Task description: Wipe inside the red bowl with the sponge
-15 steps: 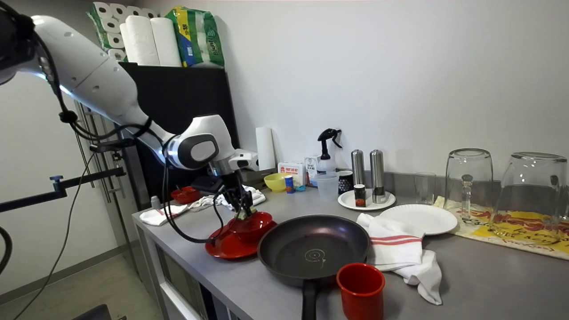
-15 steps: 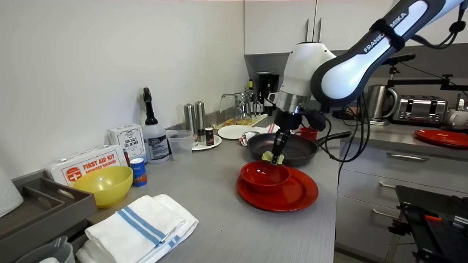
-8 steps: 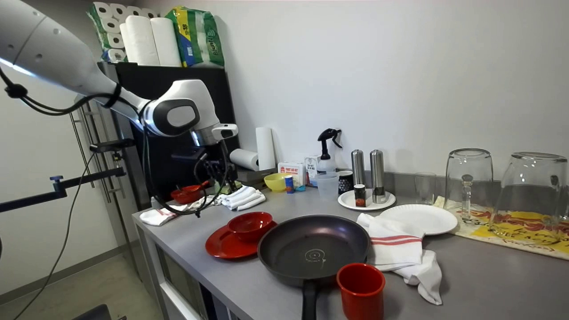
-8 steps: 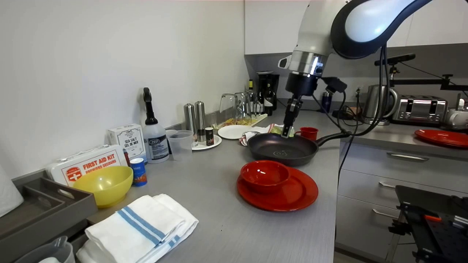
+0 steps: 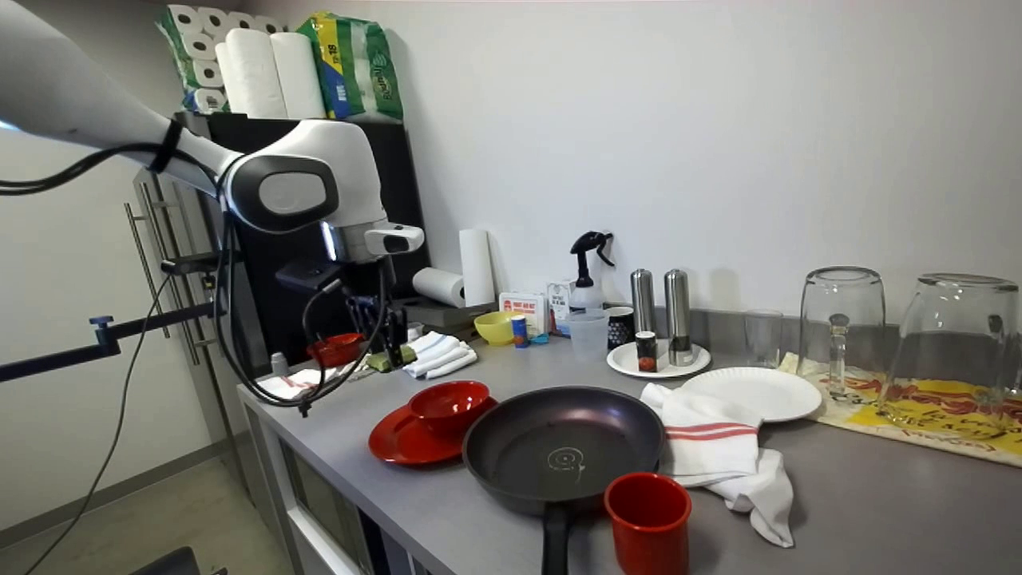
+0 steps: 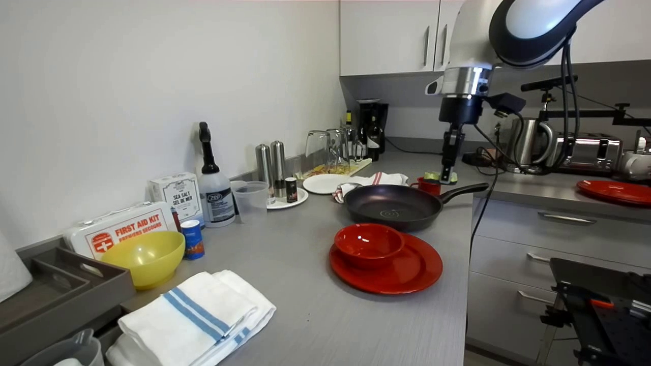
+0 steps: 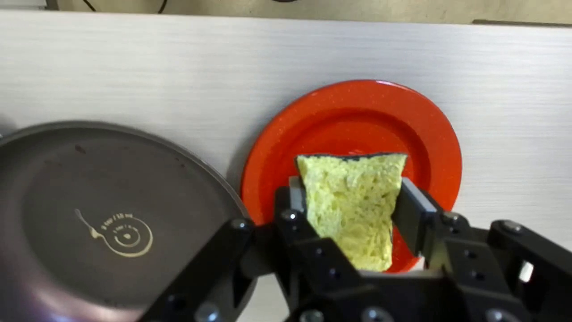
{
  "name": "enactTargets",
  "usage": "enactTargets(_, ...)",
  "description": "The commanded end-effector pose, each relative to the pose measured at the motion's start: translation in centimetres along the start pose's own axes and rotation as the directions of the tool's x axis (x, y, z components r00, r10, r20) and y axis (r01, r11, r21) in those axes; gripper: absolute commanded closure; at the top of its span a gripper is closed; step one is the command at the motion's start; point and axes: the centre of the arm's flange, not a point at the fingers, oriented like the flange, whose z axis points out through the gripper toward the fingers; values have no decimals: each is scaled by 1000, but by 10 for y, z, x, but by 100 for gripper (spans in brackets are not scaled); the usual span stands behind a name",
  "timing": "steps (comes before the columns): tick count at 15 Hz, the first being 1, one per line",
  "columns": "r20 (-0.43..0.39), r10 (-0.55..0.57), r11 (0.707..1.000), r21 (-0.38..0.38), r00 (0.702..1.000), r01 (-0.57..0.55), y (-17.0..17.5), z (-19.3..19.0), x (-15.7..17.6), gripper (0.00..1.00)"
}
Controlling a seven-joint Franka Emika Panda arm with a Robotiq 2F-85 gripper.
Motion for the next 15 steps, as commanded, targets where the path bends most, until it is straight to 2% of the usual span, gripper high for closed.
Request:
enactTargets(1,46,62,997,38,997,-64,28,7,-38,75)
enactTargets(4,50,92,994,49,995,-94,39,19,-53,75)
enactTargets(9,33,19,999,36,999,-21,37,46,-73,75)
enactTargets(15,-2,16,1000,17,1000,-16,35,85,-81,75)
